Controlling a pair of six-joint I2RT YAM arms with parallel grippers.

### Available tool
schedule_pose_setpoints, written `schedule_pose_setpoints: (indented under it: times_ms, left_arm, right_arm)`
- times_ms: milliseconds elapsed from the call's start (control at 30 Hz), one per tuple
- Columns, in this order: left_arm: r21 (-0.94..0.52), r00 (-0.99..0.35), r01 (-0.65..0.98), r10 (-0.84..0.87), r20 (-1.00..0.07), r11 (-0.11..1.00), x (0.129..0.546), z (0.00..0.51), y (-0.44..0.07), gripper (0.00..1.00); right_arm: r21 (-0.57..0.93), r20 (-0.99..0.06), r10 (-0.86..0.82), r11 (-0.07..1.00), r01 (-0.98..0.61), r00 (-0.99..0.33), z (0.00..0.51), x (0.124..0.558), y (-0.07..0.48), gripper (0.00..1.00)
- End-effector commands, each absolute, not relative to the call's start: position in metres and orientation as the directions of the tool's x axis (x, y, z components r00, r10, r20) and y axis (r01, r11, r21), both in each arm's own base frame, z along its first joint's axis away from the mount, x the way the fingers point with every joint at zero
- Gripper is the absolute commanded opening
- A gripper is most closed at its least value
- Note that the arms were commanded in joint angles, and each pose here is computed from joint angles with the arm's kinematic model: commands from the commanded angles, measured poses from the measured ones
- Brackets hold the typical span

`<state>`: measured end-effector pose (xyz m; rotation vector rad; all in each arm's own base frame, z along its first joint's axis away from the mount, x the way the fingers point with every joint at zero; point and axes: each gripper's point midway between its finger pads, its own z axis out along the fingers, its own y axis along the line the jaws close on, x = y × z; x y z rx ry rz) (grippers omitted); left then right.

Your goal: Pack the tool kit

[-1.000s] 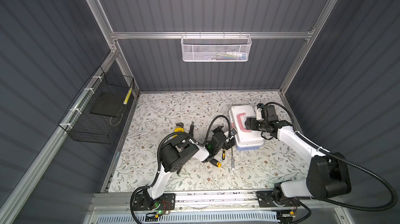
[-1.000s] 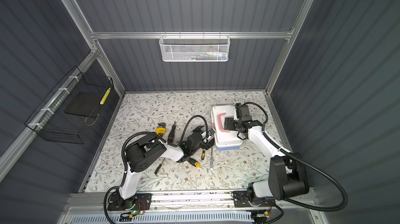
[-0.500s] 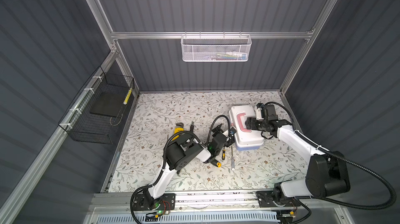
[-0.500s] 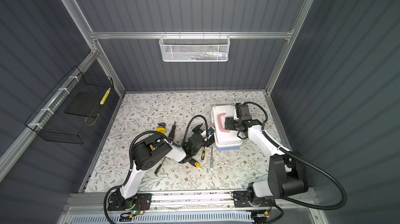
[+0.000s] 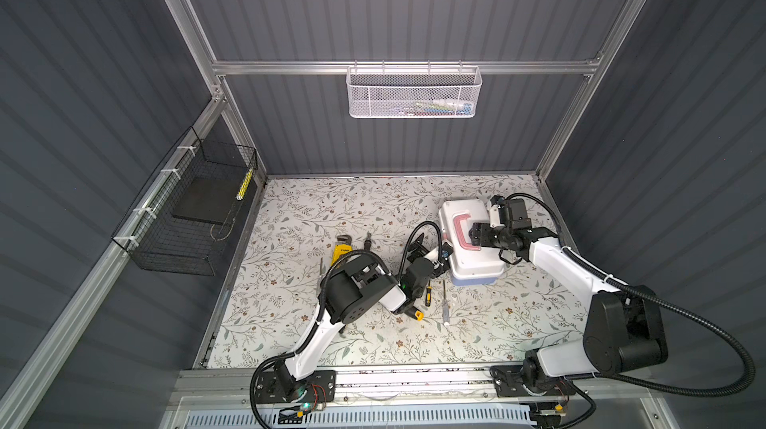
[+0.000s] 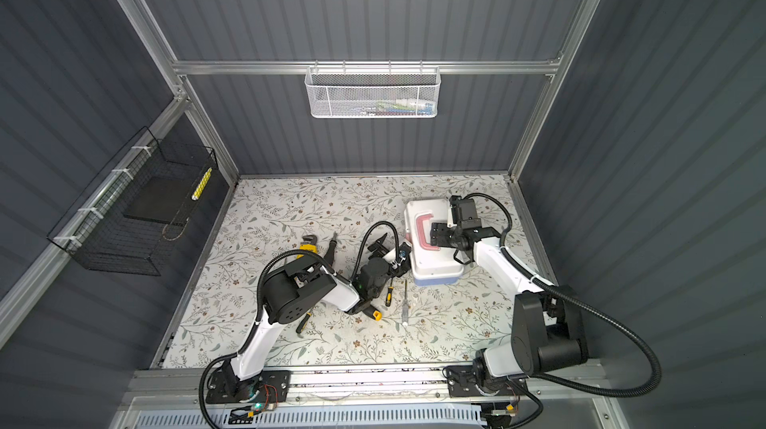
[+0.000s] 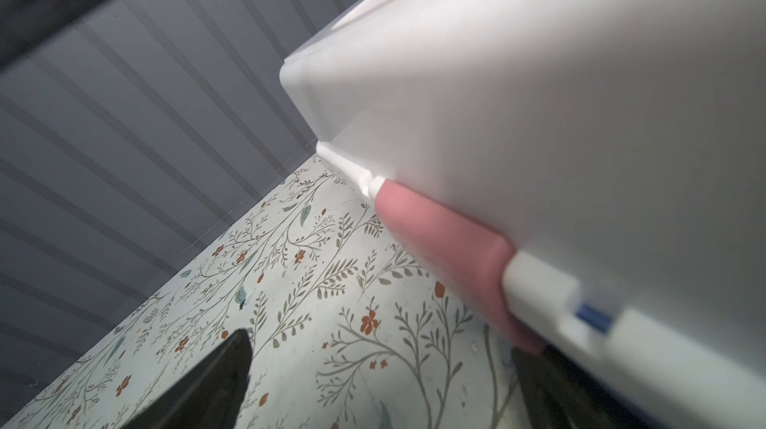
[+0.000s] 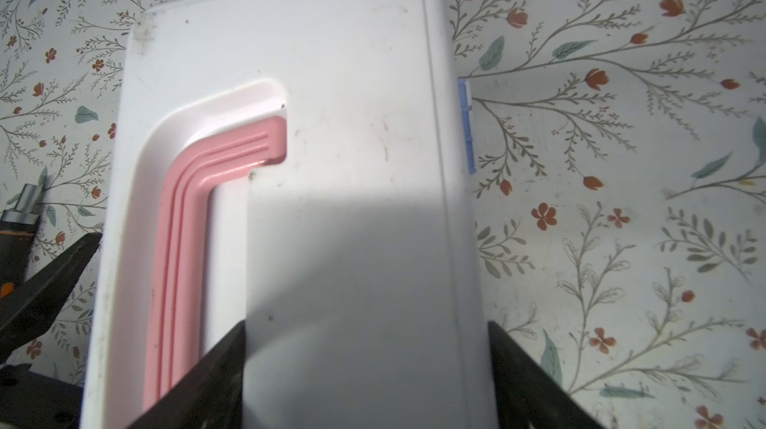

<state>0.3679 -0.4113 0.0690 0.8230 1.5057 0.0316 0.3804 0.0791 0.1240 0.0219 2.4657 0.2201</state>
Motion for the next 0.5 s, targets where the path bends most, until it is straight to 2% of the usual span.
schedule_pose_setpoints:
  times_ms: [0,467]
  left_arm:
    - [0.468,0.204,0.445,0.423,-0.883,0.763,0.363,0.098,-0.431,1.00]
    - [0.470,0.251,0.371,0.400,-0.881,0.801,0.363,0.116,-0.433,1.00]
  right_arm:
    - [0.134,-0.473,0.032,0.990,-0.035,-0.881,0.084,0.353,0.077,0.68]
    - [0.105,-0.428,0.005,0.994,-0.044,-0.904,0.074,0.346,0.074,0.61]
